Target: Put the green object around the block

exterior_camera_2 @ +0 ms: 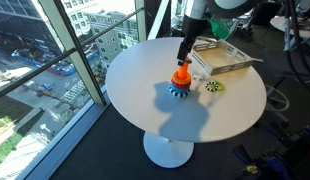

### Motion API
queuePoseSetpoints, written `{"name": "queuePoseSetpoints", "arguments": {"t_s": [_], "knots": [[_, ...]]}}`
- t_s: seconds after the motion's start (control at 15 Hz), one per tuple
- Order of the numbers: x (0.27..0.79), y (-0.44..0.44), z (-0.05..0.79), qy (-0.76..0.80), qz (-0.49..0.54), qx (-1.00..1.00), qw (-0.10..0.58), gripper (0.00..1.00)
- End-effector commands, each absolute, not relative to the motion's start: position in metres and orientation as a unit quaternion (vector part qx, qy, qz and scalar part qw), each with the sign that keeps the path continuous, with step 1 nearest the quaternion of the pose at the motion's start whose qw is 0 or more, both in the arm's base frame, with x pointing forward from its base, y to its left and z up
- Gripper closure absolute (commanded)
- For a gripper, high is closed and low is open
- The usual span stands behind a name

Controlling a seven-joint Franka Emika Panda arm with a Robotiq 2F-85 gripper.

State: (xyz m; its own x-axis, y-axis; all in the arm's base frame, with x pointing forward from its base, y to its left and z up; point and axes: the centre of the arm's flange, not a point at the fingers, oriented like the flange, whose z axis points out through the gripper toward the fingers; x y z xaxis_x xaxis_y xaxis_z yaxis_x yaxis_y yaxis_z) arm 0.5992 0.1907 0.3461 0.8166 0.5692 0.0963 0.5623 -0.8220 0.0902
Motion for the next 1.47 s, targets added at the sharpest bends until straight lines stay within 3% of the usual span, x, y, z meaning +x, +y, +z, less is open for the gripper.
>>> {"name": "queuePoseSetpoints", "arguments": {"t_s": [0.0,1.4], "knots": [[0.5915,0.1863,0.3559,0.304,0.067,0.95,0.014,0.0],[0.5835,0.1924,0.3515,0.285,0.026,0.955,-0.085,0.0]]}}
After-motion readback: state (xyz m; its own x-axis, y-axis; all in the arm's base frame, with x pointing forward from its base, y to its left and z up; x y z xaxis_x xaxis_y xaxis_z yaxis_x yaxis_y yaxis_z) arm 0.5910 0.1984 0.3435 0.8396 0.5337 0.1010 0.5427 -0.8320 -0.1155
